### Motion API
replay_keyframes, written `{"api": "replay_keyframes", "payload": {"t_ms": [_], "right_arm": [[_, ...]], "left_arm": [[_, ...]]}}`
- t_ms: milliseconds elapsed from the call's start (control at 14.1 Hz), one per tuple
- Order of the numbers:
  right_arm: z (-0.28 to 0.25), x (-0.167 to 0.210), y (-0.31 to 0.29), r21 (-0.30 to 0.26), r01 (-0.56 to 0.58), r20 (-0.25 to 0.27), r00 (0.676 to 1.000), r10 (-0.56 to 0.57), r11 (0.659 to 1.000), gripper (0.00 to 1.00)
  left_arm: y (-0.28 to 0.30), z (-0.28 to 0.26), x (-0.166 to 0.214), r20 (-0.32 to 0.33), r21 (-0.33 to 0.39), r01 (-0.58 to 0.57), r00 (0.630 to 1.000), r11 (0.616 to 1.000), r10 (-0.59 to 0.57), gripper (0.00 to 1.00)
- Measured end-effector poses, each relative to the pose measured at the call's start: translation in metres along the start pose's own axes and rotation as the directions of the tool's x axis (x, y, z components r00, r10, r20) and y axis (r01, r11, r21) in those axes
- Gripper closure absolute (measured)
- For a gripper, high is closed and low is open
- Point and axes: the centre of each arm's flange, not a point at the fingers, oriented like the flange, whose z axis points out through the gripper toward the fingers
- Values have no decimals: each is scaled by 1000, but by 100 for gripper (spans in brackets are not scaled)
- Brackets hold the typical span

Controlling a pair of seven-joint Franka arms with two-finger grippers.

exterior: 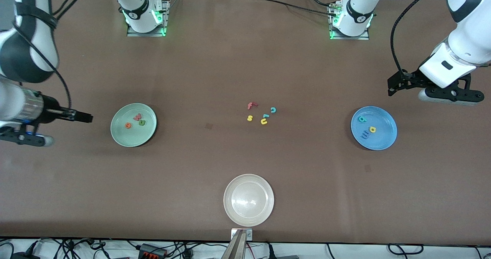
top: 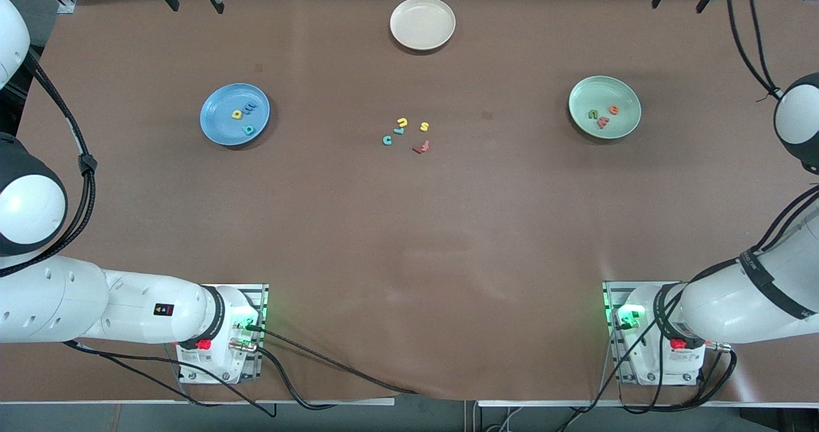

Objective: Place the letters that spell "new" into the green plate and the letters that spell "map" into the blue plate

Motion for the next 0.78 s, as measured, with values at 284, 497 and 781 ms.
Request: {"api": "replay_keyframes", "payload": {"t_ms": [284,497,781], "right_arm": [[-66,-19,69,43,-4,-100,995,8,999,0],[-96,-33,96,48,37,-165,986,-29,998,0],[-104,-37,90,-10,90,-184,979,-90,996,0]], "left_arm": [[1,-4,1,-10,0,-1,1000,1000,1,0],[1,-4,1,-10,0,-1,1000,1000,1,0],[1,-4,1,-10,0,-2,1000,1000,2,0]]}}
